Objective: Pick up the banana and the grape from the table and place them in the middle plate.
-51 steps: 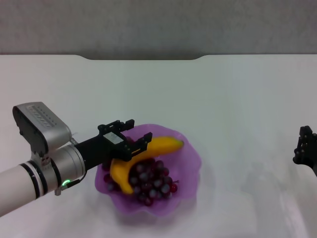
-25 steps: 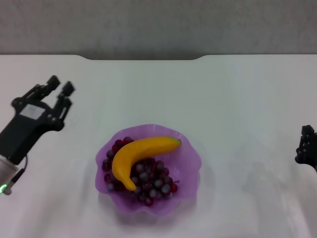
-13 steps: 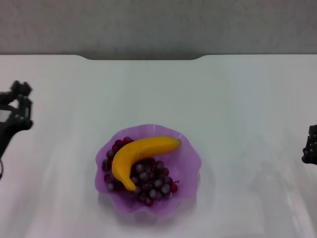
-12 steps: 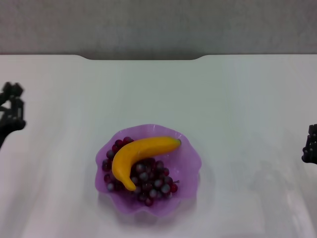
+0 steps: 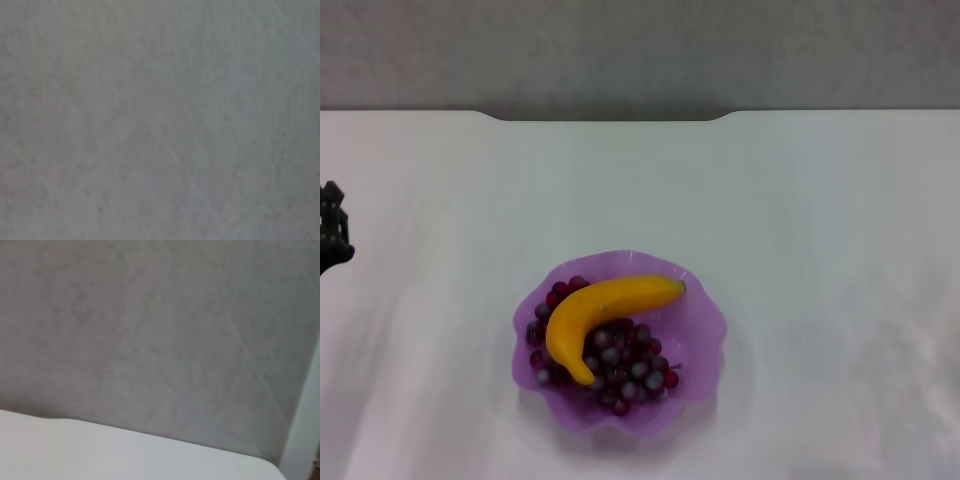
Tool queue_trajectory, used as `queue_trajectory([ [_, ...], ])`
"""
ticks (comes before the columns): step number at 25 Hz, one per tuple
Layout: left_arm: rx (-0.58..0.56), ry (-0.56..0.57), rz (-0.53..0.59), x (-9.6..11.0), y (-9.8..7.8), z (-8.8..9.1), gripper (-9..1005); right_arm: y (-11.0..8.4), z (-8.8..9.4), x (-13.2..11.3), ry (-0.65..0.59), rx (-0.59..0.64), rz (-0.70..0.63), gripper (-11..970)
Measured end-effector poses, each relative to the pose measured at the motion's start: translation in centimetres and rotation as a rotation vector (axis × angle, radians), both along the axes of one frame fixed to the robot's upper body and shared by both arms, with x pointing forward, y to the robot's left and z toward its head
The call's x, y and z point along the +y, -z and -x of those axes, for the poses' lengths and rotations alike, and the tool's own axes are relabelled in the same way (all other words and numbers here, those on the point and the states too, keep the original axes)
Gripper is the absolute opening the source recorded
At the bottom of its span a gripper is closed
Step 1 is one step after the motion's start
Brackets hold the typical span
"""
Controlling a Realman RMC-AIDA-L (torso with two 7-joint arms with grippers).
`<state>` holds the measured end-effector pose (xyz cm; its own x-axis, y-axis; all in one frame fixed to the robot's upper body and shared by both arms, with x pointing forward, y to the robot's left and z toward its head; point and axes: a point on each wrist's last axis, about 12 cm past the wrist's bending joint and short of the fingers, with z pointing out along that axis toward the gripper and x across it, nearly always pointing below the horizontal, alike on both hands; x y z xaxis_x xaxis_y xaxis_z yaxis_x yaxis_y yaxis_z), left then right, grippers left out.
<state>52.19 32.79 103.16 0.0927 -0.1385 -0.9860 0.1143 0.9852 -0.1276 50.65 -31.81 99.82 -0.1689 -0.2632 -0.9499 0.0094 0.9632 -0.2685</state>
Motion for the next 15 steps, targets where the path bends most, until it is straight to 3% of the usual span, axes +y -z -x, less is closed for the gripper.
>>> queue_trajectory([
  [5, 0.015, 0.009, -0.002, -0.4, -0.2, -1.0, 158, -0.6, -0.7, -1.1, 0.063, -0.025, -0.011, 18],
  [13, 0.067, -0.045, 0.005, 0.3, 0.2, -1.5, 158, -3.1, -5.0, 0.5, 0.014, -0.096, -0.001, 18],
  [15, 0.078, -0.060, 0.009, 0.4, 0.3, -1.6, 158, -3.2, -5.2, 0.5, 0.008, -0.097, 0.007, 18],
])
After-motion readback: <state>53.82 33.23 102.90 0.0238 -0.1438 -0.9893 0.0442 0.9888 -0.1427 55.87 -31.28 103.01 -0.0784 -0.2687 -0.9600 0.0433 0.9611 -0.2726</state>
